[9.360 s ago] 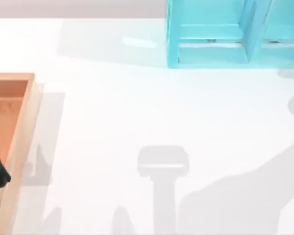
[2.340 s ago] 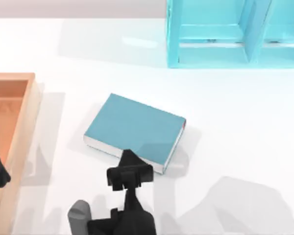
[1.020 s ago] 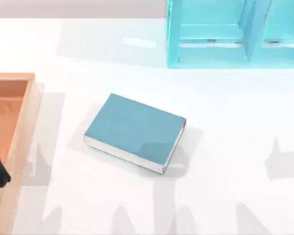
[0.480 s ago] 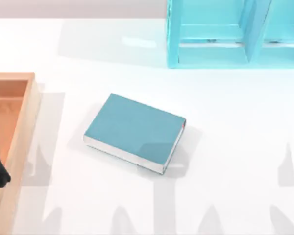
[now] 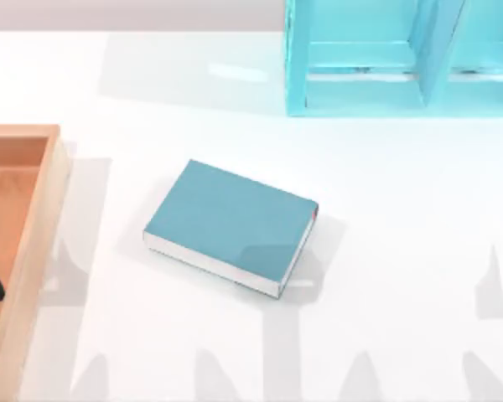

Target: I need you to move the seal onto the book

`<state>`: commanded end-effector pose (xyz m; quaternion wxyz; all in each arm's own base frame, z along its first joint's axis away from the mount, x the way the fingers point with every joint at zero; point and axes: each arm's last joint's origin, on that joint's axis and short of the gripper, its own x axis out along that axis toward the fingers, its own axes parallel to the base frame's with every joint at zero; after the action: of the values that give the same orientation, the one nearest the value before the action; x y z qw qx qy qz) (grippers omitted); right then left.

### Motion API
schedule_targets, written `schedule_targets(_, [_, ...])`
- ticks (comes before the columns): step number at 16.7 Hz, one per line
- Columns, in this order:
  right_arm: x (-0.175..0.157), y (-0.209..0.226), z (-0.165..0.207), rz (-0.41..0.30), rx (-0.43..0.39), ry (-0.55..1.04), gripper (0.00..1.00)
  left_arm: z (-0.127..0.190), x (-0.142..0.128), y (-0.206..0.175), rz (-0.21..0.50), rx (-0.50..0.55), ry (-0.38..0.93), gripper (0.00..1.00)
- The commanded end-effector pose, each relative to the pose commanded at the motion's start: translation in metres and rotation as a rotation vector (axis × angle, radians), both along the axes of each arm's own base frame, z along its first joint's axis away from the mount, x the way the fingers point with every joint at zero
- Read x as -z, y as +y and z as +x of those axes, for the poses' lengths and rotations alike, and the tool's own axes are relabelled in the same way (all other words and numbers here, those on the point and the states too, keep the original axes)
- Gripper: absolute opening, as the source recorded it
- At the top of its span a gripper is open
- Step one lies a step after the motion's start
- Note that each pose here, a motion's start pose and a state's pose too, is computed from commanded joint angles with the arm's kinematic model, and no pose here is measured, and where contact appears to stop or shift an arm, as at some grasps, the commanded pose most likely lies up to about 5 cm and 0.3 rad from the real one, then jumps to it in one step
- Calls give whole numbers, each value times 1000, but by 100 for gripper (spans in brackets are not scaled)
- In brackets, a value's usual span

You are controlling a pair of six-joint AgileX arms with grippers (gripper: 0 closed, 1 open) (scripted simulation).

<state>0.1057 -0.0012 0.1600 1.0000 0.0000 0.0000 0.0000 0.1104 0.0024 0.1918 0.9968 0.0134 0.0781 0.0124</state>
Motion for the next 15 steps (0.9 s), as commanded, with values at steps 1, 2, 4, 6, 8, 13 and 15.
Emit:
schedule_targets(1, [0, 0, 0, 0, 0, 0, 100, 3, -9, 1, 7, -6, 52, 100])
schedule_targets(2, [0, 0, 0, 0, 0, 0, 100, 7, -18, 2, 13, -12, 110, 100])
schedule_targets(4, [0, 0, 0, 0, 0, 0, 100, 20, -37, 6, 26, -24, 240, 100])
schedule_targets(6, [0, 0, 0, 0, 0, 0, 100, 38, -54, 11, 37, -34, 384, 100])
schedule_targets(8, [0, 0, 0, 0, 0, 0, 100, 62, -69, 18, 45, -42, 538, 100])
schedule_targets(13, [0, 0, 0, 0, 0, 0, 100, 134, -82, 43, 43, -40, 924, 100])
schedule_targets(15, [0, 0, 0, 0, 0, 0, 100, 162, -77, 56, 32, -30, 1064, 100])
